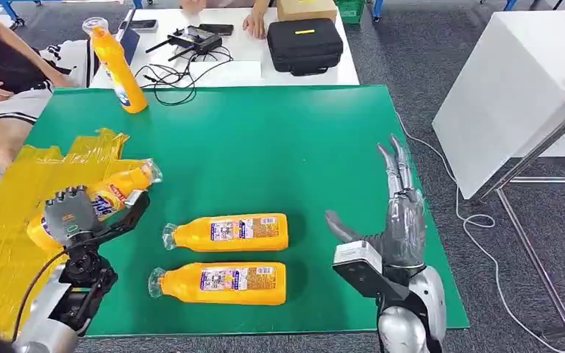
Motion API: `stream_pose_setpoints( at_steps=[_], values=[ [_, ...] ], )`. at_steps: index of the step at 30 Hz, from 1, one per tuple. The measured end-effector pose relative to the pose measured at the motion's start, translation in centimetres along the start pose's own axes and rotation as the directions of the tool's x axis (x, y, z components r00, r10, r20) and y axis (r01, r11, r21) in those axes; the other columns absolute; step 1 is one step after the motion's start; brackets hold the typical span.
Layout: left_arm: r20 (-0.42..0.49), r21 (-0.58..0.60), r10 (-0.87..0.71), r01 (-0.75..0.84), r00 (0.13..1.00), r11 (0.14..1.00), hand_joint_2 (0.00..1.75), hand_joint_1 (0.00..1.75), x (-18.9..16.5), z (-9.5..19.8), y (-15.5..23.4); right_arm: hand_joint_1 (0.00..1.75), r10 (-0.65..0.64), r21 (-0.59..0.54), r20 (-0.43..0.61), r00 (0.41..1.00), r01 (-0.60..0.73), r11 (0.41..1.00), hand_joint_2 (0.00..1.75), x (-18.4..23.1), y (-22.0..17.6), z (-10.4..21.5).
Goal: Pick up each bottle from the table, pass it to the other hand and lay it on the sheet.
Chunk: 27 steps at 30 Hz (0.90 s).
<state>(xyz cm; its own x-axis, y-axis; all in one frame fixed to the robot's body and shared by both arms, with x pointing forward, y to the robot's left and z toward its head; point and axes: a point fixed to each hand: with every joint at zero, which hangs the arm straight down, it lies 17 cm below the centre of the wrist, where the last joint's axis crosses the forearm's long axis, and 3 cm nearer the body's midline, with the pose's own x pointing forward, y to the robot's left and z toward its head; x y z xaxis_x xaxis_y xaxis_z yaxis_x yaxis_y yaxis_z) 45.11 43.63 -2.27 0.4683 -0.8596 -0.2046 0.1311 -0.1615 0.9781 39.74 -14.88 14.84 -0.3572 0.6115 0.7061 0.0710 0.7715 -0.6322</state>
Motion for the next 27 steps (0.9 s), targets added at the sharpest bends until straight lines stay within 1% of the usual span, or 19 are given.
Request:
stream_pose_setpoints(
  at_steps=[1,2,3,10,13,17,20,21,27],
  values=[
    [-0.014,-0.006,0.003,-0.003,1.0,1.0,1.75,1.13,-0.4,0.0,-0.2,0.0,0.002,0.005,0.001,1.0,-0.002,1.0,1.75,0.0,0.2,0.0],
    [-0.022,-0.012,0.004,-0.005,1.0,1.0,1.75,0.12,-0.6,0.1,-0.4,0.0,0.003,0.011,0.0,1.0,-0.003,1.0,1.75,0.0,0.4,0.0],
    [-0.027,-0.017,0.005,-0.005,1.0,1.0,1.75,0.0,-0.8,0.1,-0.6,0.0,0.002,0.016,-0.001,1.0,-0.002,1.0,1.75,0.0,0.5,0.0],
    [-0.089,-0.064,0.019,-0.024,0.996,0.998,1.75,0.0,-2.7,0.8,-2.4,0.0,0.017,0.062,0.004,1.0,-0.017,0.998,1.75,0.3,2.0,0.0],
    [-0.066,-0.061,0.059,-0.063,0.996,0.996,1.75,0.0,-2.3,1.2,-2.7,0.0,0.023,0.08,0.0,1.0,-0.023,0.997,1.75,0.2,2.6,-0.2],
    [-0.021,-0.072,0.203,-0.204,0.979,0.976,1.75,0.0,-0.4,1.9,-3.1,0.0,0.029,0.113,-0.01,1.0,-0.028,0.993,1.75,0.1,3.5,-0.1],
    [-0.018,-0.064,0.384,-0.385,0.923,0.921,1.75,0.0,1.0,2.4,-2.7,0.0,0.038,0.152,-0.009,0.999,-0.036,0.988,1.75,0.0,4.6,0.1],
    [-0.021,-0.064,0.417,-0.417,0.909,0.907,1.75,0.0,1.3,2.6,-2.6,0.0,0.04,0.161,-0.008,0.999,-0.039,0.986,1.75,0.1,5.0,0.2],
    [-0.082,-0.063,0.482,-0.488,0.872,0.871,1.75,0.0,1.1,3.3,-3.1,0.0,0.04,0.187,-0.009,0.999,-0.037,0.982,1.75,0.0,6.0,0.5]
  ],
)
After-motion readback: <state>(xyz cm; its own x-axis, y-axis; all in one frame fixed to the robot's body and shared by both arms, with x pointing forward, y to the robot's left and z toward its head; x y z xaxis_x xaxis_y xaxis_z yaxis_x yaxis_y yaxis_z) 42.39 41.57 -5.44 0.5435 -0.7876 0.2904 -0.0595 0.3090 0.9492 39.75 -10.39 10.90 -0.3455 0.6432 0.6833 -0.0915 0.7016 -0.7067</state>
